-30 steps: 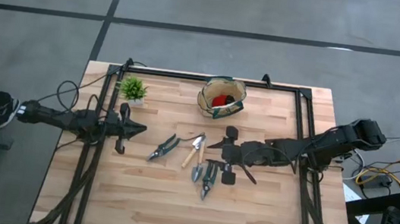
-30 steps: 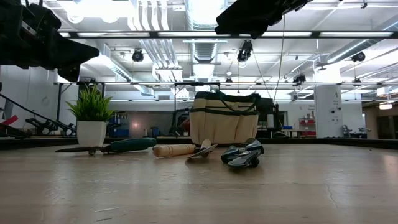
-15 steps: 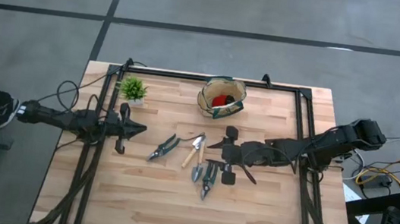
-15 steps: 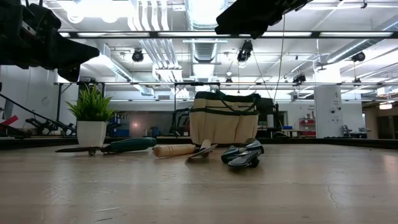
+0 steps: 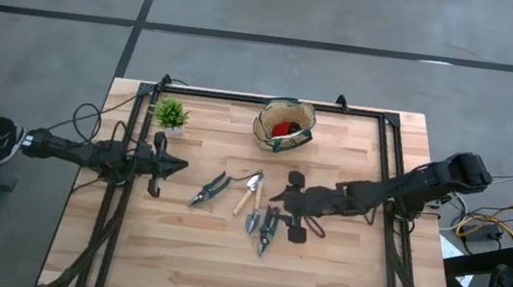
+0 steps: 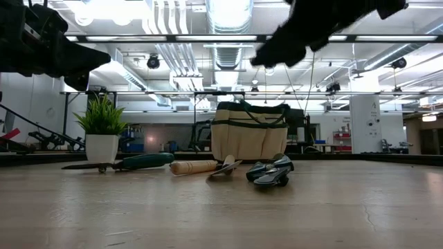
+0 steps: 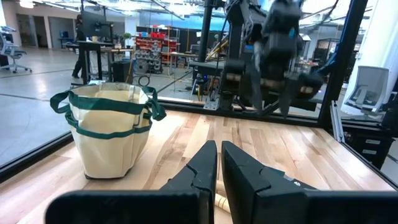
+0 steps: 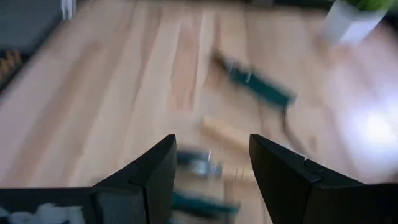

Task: Pick & Place Garden tools in Gardening bag
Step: Put the right green scissors into the green bag

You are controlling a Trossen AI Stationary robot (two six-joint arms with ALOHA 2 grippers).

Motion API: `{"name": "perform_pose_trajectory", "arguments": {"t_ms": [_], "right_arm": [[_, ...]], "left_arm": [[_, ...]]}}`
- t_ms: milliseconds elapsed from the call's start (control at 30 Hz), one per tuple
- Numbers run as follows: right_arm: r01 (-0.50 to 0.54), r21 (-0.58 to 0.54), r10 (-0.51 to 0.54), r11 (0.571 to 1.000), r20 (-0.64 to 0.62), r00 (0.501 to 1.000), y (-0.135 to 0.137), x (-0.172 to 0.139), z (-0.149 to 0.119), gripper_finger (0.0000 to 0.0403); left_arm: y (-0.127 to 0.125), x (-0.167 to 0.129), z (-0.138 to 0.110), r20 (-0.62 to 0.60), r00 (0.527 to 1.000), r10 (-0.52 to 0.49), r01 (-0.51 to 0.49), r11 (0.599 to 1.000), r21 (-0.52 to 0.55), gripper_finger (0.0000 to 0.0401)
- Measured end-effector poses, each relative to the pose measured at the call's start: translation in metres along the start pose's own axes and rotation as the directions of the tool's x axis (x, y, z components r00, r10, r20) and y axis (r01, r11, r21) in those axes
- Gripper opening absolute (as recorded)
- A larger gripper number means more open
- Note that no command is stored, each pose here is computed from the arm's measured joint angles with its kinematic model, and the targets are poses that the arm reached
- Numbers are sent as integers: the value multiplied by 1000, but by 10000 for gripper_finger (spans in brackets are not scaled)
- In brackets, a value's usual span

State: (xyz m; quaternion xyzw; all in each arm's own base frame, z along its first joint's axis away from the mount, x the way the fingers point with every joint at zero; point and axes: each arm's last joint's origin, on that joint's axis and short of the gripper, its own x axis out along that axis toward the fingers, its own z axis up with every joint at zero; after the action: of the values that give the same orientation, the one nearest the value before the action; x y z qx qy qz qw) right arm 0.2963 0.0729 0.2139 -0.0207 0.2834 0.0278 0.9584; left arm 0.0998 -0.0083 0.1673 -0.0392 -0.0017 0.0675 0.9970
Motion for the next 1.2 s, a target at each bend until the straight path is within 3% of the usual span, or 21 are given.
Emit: {"name": "perform_pose_trajectory", "arguments": {"t_ms": [167,433,633,767,1000,1200], "right_arm": [[-1,57,10,998,-146,989,3,20,-23,194],[82,253,-29,964,-205,978,-8,32,-35,194],[106,447,34,888,-294,955,-22,30,-53,194],[139,507,52,851,-345,937,-25,32,-70,194],[48,629,137,776,-242,961,-30,40,-82,194],[62,663,133,746,-239,962,-38,50,-91,194]], "left_arm": [[0,0,0,0,1000,0,0,1000,0,30],[0,0,0,0,1000,0,0,1000,0,30],[0,0,0,1,1000,0,0,1000,0,30],[0,0,0,1,1000,0,0,1000,-1,30],[0,0,0,2,1000,1,-1,1000,-1,30],[0,1,0,-2,1000,0,0,1000,0,30]]}}
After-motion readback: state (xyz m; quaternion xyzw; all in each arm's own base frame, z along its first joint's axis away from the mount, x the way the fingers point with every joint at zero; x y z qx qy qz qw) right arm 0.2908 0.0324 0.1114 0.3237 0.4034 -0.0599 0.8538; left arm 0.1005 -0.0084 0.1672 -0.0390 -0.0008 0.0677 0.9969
